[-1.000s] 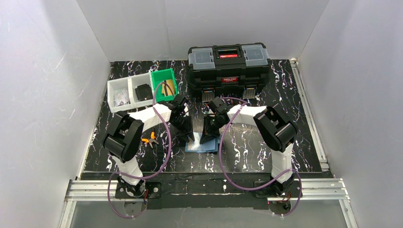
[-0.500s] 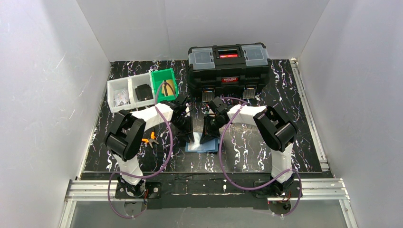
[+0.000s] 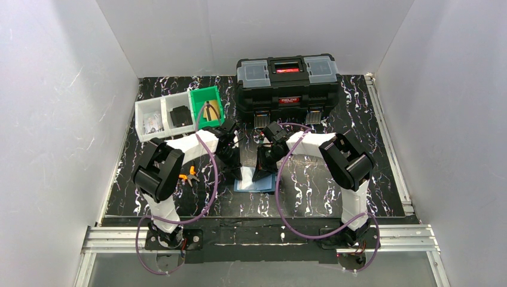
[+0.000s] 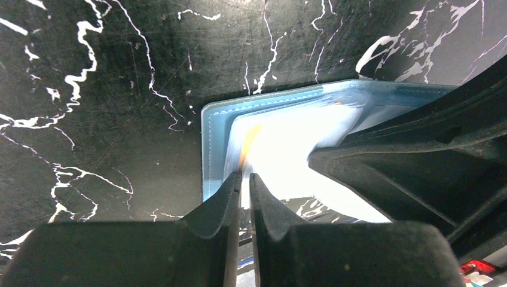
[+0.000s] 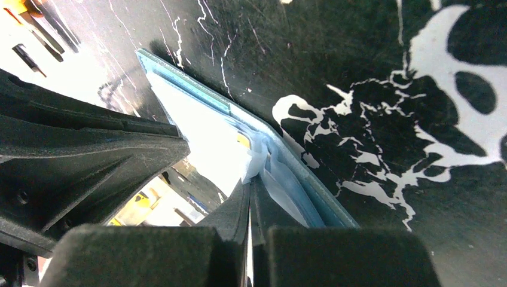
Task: Take the credit cards out of the card holder
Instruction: Remove the credit card from the card holder.
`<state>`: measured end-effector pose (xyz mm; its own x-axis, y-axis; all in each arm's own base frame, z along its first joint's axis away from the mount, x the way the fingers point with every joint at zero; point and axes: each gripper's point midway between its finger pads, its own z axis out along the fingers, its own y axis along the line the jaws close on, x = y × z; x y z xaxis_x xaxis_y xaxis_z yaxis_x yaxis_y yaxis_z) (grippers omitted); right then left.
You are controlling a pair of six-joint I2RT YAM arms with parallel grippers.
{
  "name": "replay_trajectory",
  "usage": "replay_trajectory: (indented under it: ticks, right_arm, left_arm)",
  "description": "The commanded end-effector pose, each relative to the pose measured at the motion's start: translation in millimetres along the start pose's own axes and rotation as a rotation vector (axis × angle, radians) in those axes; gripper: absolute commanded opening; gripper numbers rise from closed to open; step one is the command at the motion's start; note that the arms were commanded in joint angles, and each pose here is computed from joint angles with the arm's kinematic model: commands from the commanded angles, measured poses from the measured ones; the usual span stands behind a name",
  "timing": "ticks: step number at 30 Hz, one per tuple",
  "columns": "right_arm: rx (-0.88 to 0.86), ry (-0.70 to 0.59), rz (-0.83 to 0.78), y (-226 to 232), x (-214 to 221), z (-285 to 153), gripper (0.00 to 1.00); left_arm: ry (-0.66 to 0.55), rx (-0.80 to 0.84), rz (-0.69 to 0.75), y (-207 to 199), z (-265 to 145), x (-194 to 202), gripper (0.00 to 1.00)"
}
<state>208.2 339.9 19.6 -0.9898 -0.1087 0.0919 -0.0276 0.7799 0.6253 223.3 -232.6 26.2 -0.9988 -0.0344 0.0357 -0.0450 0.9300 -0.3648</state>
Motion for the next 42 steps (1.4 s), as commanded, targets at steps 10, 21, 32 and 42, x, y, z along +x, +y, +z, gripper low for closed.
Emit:
replay_trajectory:
  ticks: [10, 21, 32, 42]
  right_arm:
    - [0.214, 0.041, 0.024, -61.6, 17.4, 27.7, 0.01]
    - [0.198, 0.004, 0.008, -48.9, 10.8, 13.8, 0.05]
    - [0.126, -0.129, -0.067, 5.5, -10.7, -47.1, 0.4]
    - [0.268, -0.225, -0.07, -8.3, -8.7, -85.4, 0.54]
  left_arm:
    - [-0.024, 0.06, 0.143, -43.0, -1.5, 9.4, 0.0]
    - [-0.056, -0.023, 0.105, -28.3, -0.1, 7.7, 0.0]
    - [-0.108, -0.067, 0.048, -17.8, 0.2, 4.0, 0.0]
    - [-0.119, 0.012, 0.069, -33.6, -1.9, 1.1, 0.0]
